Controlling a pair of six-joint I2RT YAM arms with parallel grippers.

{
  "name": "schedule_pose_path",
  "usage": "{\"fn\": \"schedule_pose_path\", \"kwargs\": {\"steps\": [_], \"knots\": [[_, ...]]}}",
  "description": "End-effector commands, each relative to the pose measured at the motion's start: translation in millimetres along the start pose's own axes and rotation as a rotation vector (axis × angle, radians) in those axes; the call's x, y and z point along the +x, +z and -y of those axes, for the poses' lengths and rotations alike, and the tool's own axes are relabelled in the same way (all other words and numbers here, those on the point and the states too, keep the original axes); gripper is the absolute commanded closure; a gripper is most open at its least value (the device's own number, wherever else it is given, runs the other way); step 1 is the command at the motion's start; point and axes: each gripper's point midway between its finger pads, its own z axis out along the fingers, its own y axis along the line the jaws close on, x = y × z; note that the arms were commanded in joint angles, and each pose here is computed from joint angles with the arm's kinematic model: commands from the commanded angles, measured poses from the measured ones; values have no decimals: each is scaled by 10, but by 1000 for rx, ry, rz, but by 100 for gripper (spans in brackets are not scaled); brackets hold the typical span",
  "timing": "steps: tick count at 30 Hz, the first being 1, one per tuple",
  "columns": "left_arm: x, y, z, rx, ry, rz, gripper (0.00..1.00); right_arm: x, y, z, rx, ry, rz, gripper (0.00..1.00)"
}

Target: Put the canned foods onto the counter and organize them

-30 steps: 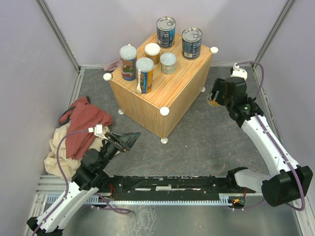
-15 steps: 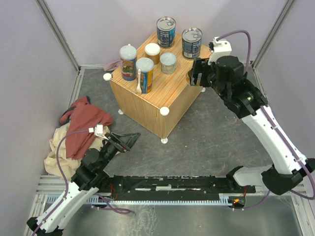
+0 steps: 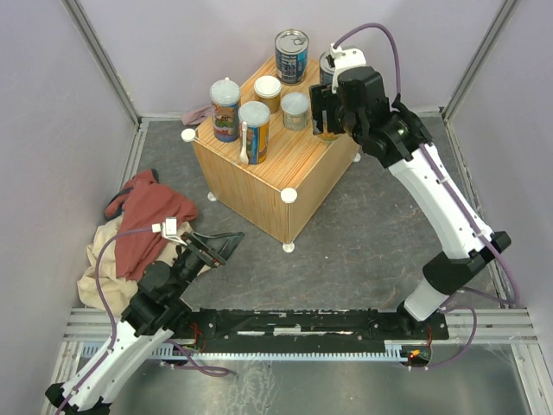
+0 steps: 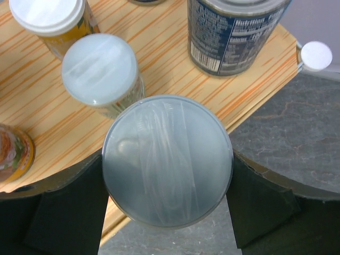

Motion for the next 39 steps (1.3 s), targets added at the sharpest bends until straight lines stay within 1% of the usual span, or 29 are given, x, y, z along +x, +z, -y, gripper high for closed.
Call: {"fn": "schedule_pose_path", "kwargs": {"steps": [1,9,20,23,25,26,29,31,37,39], "knots": [[-148,-28,178,37,-2,38,2,-614,-151,53,27,34,157,98],[-152,-40,182,34,4,35,2,-636,-27,32,49,22,119,97],[-139,-32,155,29,6,35,2,-478,128,-9,56,-6,57,94],[-131,-32,144,26,7,33,2,-436,183,-31,51,-10,45,91],[-129,-32,142,25,10,32,2,-414,210,-33,52,-10,39,87],[-127,-32,138,24,10,31,2,-405,221,-41,49,-10,36,82],[-128,-31,136,23,11,32,2,-376,251,-52,43,-7,30,59],[-127,-30,129,21,13,32,2,-363,255,-53,41,-6,30,48],[-119,-26,120,22,13,32,2,-329,262,-38,41,-9,22,23],[-116,-25,116,21,13,32,2,-326,260,-32,41,-8,21,17]]}}
